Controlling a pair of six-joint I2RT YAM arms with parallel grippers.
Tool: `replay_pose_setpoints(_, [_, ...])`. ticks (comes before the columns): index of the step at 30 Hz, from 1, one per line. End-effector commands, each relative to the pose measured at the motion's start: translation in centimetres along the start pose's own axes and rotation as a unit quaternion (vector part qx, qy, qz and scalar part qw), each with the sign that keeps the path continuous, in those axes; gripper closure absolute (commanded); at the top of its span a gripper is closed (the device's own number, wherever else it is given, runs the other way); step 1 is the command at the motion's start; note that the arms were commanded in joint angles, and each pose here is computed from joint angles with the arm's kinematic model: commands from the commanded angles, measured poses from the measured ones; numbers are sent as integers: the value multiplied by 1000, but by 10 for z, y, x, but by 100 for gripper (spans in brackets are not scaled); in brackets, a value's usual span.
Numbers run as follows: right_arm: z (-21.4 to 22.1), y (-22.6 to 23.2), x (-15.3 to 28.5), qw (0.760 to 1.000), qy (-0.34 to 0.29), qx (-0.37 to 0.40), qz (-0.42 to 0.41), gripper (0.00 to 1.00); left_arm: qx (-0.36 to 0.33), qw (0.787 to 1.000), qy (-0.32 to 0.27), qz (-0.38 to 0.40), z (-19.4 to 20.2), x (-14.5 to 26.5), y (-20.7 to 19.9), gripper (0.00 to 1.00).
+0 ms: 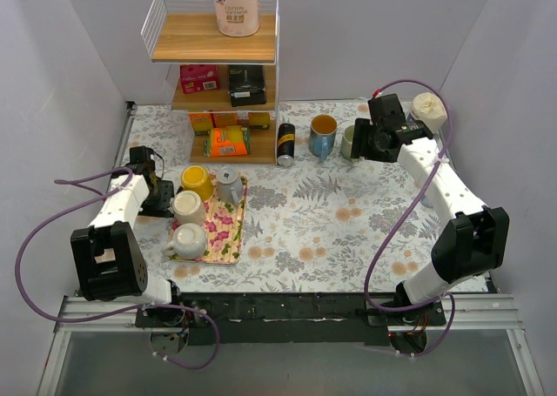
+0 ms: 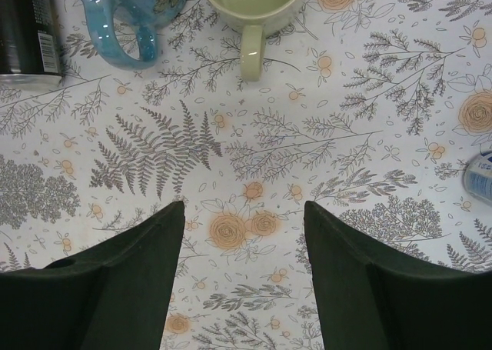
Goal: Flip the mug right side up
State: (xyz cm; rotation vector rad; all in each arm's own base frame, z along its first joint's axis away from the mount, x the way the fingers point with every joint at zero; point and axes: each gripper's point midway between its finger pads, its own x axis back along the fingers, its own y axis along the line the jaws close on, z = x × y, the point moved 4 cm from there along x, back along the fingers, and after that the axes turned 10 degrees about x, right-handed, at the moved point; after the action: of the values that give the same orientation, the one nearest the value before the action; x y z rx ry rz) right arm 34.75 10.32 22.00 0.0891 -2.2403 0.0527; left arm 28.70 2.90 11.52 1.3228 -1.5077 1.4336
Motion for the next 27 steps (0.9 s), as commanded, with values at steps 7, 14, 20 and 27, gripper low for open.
replay_pose_setpoints(7, [-2, -5, 10, 1000, -20, -7, 9, 30, 91, 995, 28, -7, 9, -9, -6, 64])
replay_pose_setpoints(14, [-2, -8, 11, 1000, -22, -9, 15, 30, 94, 995, 25, 1, 7, -5, -7, 100])
replay_pose_setpoints(20, [-6, -5, 13, 1000, -26, -10, 7, 30, 89, 995, 36, 26, 6, 17, -10, 100])
replay_pose_setpoints(27, [-16, 0, 21, 999, -35, -12, -11, 29, -19, 984, 73, 160, 17, 90, -40, 100])
